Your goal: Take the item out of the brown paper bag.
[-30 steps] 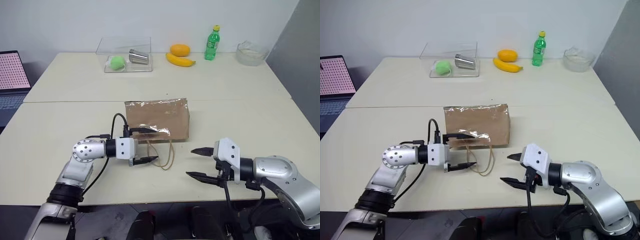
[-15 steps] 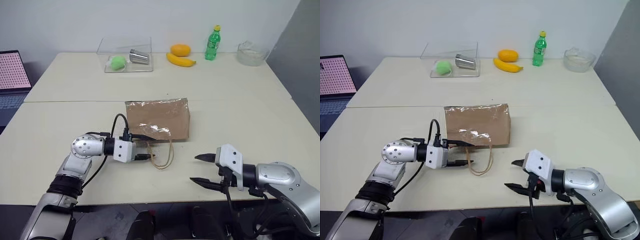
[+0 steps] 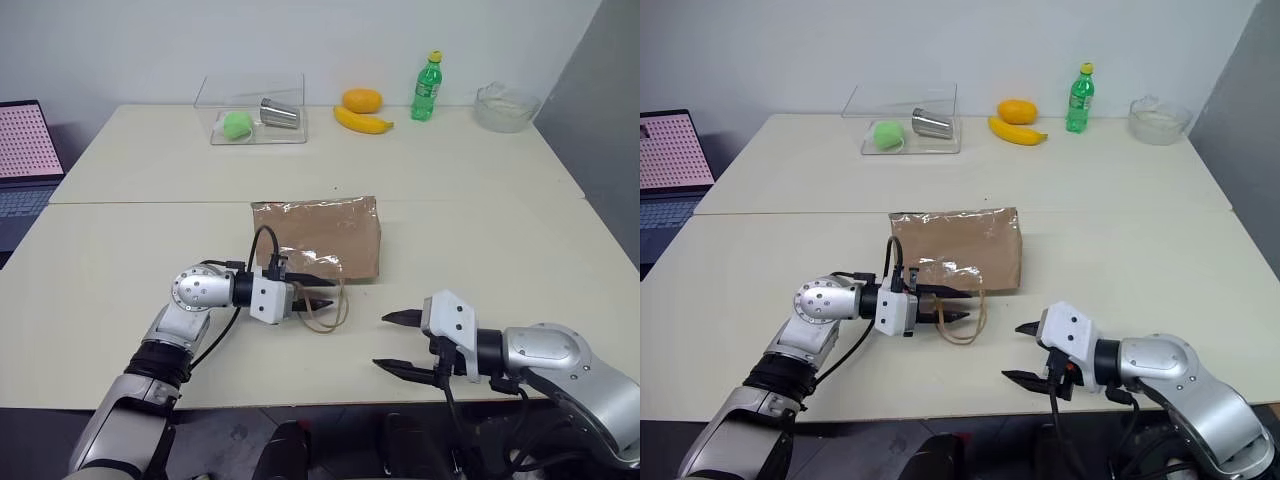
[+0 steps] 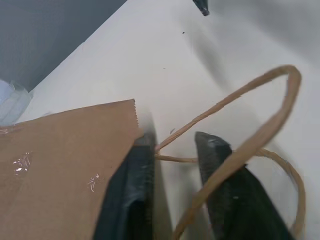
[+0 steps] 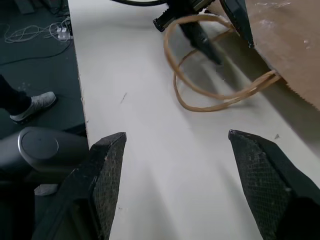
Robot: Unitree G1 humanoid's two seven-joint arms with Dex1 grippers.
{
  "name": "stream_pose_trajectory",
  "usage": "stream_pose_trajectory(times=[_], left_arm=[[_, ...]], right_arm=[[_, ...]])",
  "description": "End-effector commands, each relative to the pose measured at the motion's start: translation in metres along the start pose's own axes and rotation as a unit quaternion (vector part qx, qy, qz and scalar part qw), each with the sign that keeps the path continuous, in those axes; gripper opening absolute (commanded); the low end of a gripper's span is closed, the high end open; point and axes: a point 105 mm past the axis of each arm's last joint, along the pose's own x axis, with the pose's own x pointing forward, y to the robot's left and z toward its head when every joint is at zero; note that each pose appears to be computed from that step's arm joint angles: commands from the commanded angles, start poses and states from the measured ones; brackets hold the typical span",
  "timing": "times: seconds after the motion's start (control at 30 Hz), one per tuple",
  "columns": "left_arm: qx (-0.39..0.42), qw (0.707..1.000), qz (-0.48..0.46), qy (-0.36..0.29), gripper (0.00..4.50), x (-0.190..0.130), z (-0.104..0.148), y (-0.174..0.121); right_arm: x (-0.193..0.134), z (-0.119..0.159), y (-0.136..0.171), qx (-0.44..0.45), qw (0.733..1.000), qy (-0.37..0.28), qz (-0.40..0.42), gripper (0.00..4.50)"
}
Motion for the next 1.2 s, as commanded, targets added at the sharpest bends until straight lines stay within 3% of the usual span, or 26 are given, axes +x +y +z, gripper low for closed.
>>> stream_pose_trajectory(times=[0.03,0.27,0.57,0.77,0.87,1.1,1.2], left_arm=[[-0.011,0.999,0.04,-0.01,0.1,-0.002,0.005,0.021],[-0.068,0.991,0.117,-0.023,0.04,-0.007,0.014,0.059],[-0.065,0.991,0.116,-0.014,0.04,-0.013,0.018,0.07],[-0.062,0.992,0.113,-0.015,0.04,-0.012,0.018,0.072],[-0.059,0.991,0.117,-0.019,0.0,-0.011,0.02,0.075],[-0.084,0.984,0.154,-0.018,0.0,-0.01,0.018,0.09],[-0.091,0.982,0.165,-0.019,0.0,-0.008,0.019,0.098]], right_arm=[[0.005,0.005,-0.001,-0.025,1.0,-0.007,-0.006,3.45],[0.036,0.015,-0.004,-0.03,0.999,-0.03,0.001,3.45],[0.086,0.032,-0.02,-0.037,0.998,-0.047,-0.003,3.45],[0.118,0.027,-0.02,-0.043,0.999,-0.024,-0.009,3.45],[0.123,0.023,-0.026,-0.04,0.999,-0.014,-0.026,2.83],[0.12,0.01,-0.031,-0.075,0.996,0.023,-0.039,0.21],[0.12,0.007,-0.032,-0.077,0.996,0.026,-0.039,0.02]])
